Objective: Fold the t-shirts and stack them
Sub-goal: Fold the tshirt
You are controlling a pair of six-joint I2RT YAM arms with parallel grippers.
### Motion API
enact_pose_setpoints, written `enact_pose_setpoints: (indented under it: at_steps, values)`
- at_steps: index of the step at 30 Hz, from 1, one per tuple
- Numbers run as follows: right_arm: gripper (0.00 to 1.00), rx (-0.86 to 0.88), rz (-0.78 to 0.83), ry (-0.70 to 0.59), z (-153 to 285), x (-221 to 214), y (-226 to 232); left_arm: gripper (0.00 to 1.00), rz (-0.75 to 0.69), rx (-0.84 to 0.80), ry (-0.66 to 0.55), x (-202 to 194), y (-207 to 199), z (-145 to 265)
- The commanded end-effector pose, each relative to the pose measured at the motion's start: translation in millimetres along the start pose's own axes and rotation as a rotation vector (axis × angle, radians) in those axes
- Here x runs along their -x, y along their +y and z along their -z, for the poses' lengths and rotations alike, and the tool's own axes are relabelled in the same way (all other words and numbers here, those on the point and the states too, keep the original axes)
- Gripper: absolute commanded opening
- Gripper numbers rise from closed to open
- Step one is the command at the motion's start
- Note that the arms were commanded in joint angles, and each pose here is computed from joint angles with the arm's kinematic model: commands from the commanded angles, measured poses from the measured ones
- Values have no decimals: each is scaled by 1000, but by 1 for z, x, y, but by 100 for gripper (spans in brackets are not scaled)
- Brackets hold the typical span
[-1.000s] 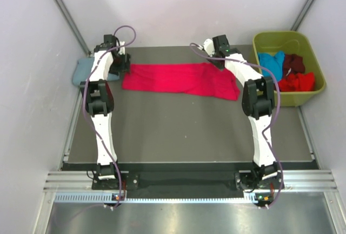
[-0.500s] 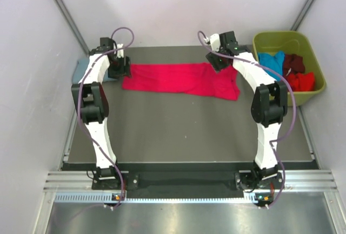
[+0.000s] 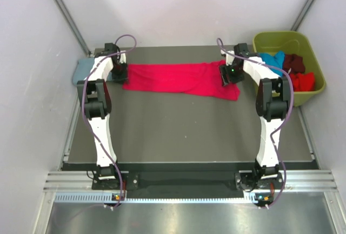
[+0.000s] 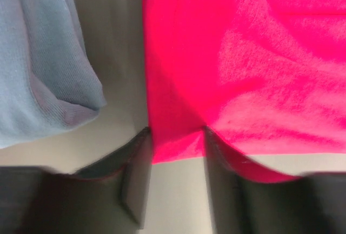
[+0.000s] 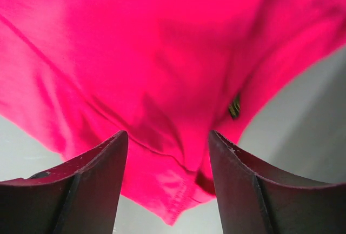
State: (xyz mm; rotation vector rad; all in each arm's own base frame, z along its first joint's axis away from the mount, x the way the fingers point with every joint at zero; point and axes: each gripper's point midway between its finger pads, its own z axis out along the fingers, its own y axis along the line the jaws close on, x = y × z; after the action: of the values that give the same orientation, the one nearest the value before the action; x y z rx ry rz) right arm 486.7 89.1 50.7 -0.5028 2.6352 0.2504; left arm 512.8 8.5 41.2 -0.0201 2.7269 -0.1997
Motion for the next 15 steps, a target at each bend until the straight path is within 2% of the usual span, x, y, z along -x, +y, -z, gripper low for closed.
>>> enact_pose_setpoints:
  at_steps: [1,4,6,7,9,10,13,15]
  values:
    - [61,4,-36,19,3,-11,-6,30,-9,-4,-13,6,0,-2]
    - [59,-2,-43,54,-2,-25,-7,0,-7,-6,2,0,0,-2]
    - [51,-11,-45,78,-6,-33,-8,0,-5,-8,22,-8,0,-1]
    - [39,-24,-46,90,-8,-37,-10,0,-2,-10,28,-11,-1,-1]
    - [28,-40,-43,103,-11,-41,-13,0,-2,-16,46,-20,-3,1]
    - [16,-49,-40,112,-14,-43,-16,0,2,-15,50,-22,-3,2]
    - [5,-72,-35,110,-18,-39,-23,0,3,-9,67,-32,-3,8]
    - [2,-88,-33,81,-17,-25,-31,0,4,-13,81,-41,-5,14]
